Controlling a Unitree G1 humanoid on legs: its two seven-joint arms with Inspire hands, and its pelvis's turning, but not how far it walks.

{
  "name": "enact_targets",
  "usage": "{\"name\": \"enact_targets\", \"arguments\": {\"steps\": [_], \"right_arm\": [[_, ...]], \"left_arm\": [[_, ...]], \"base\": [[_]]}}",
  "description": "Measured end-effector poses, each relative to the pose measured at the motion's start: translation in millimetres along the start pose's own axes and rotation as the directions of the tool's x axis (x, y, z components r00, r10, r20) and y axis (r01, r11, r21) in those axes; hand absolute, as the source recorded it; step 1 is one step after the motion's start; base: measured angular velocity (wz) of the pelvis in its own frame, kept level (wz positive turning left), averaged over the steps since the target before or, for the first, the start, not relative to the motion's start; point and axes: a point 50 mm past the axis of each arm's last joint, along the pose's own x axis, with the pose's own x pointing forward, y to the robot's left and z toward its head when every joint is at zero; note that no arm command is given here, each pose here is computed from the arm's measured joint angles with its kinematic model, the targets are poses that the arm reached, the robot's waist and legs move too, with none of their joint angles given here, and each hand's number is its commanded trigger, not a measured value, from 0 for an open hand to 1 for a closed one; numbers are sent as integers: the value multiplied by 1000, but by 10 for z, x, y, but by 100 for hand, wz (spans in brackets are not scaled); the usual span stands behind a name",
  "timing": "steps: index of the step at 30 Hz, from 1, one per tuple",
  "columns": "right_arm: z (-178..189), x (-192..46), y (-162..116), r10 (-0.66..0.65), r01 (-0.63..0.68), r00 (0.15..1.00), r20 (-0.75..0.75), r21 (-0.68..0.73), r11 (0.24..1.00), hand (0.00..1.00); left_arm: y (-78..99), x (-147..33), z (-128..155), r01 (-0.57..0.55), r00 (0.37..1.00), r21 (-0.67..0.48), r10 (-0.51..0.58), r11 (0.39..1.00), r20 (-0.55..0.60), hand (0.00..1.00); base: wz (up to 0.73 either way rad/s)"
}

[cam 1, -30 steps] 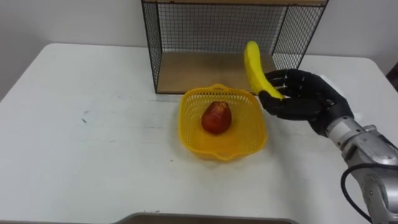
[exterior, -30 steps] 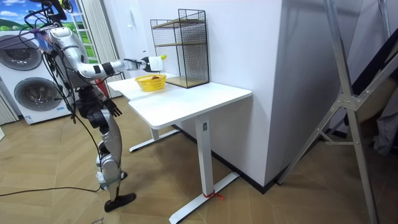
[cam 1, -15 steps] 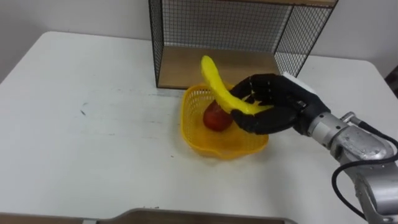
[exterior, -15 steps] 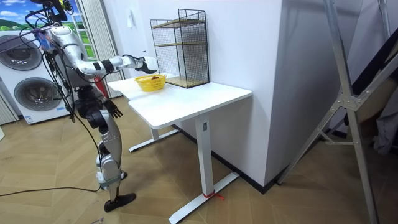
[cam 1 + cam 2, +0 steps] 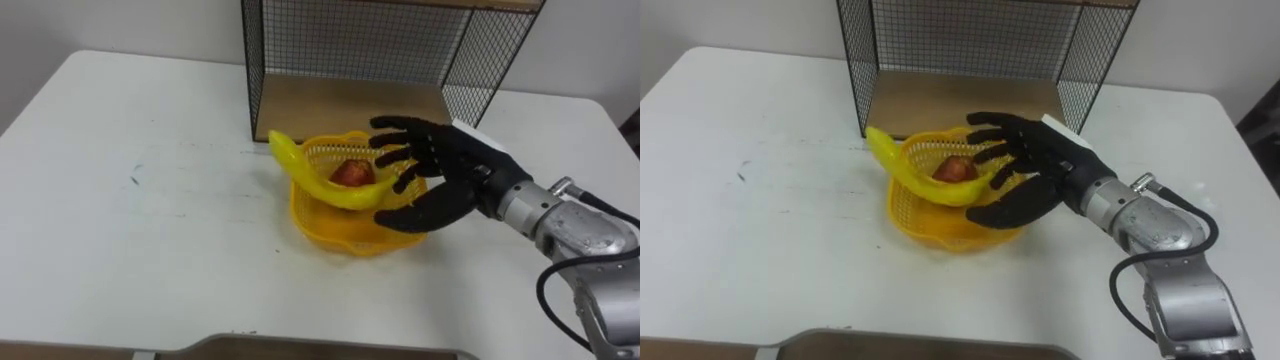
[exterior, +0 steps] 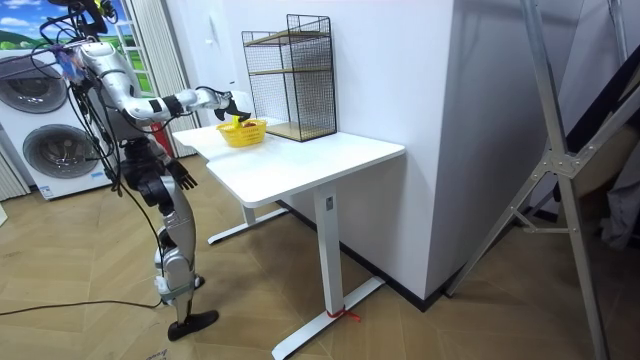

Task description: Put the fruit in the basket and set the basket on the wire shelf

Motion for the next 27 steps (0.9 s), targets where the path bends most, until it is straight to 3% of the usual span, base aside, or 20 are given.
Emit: {"name": "enact_targets", "arguments": {"steps": [27], "right_arm": [[112, -21, -21, -22, 22, 998, 52, -3, 1000, 0]], "left_arm": [[0, -3, -14, 0, 1000, -3, 0, 1000, 0, 0]], "base": [[0]]}}
